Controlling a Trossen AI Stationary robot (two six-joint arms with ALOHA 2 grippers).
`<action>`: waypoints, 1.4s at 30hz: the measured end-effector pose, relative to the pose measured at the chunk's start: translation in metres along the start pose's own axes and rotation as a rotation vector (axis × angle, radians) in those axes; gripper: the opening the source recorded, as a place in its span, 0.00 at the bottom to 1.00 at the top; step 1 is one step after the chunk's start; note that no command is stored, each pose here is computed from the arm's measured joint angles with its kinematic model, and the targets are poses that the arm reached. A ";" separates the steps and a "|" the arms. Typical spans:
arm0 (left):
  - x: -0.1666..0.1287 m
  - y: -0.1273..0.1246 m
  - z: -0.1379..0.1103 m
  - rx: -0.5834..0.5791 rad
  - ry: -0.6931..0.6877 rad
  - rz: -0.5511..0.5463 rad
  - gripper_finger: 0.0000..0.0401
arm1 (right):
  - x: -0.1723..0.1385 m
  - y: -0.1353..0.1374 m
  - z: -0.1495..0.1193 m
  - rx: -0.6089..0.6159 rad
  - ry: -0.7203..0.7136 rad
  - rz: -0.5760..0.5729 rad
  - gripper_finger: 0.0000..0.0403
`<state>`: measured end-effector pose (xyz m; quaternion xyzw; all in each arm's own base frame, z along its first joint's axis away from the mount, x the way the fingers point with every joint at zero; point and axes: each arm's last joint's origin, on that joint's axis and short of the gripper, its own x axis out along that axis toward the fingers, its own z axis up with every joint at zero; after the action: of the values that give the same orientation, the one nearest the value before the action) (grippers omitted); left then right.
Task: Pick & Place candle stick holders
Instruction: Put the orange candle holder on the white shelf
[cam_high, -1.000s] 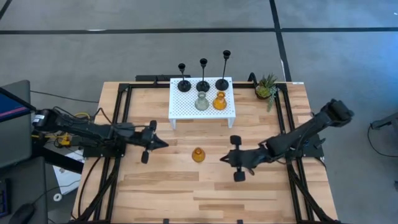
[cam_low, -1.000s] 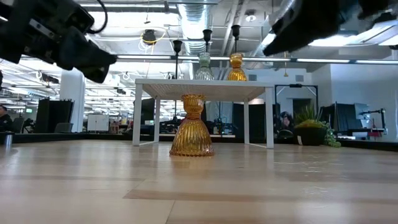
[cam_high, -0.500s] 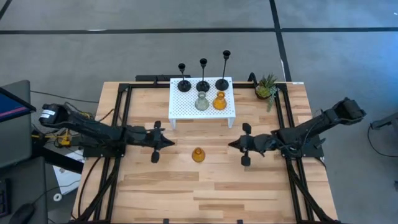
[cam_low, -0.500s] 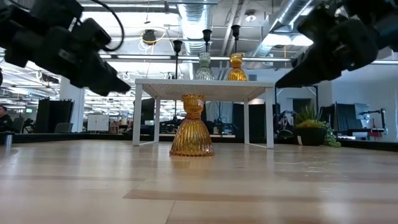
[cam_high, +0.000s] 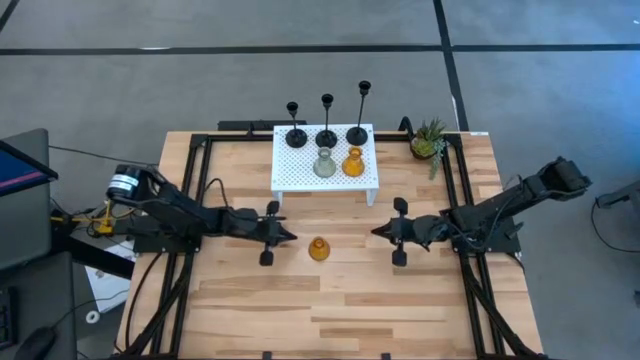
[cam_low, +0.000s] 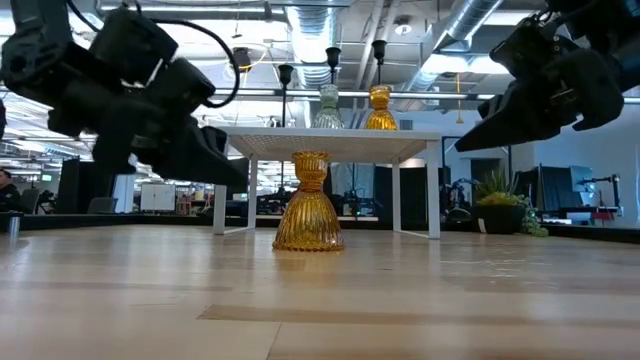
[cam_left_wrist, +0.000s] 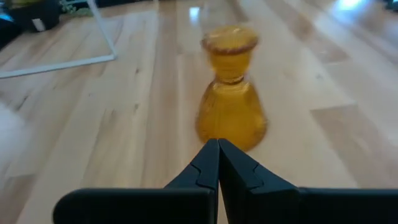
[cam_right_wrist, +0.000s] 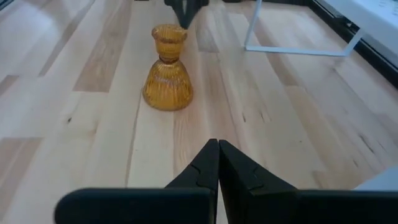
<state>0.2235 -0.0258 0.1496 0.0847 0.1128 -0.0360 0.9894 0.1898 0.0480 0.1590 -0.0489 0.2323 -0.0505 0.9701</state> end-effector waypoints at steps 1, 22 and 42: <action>0.001 0.002 -0.001 0.003 0.005 0.011 0.01 | 0.000 0.000 0.000 -0.002 0.001 -0.001 0.00; 0.002 0.037 -0.002 -0.111 -0.059 -0.044 0.01 | 0.012 -0.045 -0.002 0.096 0.043 -0.050 0.00; 0.002 -0.011 0.006 -0.206 -0.049 0.056 0.01 | 0.013 -0.047 -0.002 0.128 0.045 0.010 0.00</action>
<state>0.2256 -0.0380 0.1532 -0.0154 0.0891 0.0013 0.9959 0.1968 0.0001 0.1574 0.0154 0.2504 -0.0614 0.9661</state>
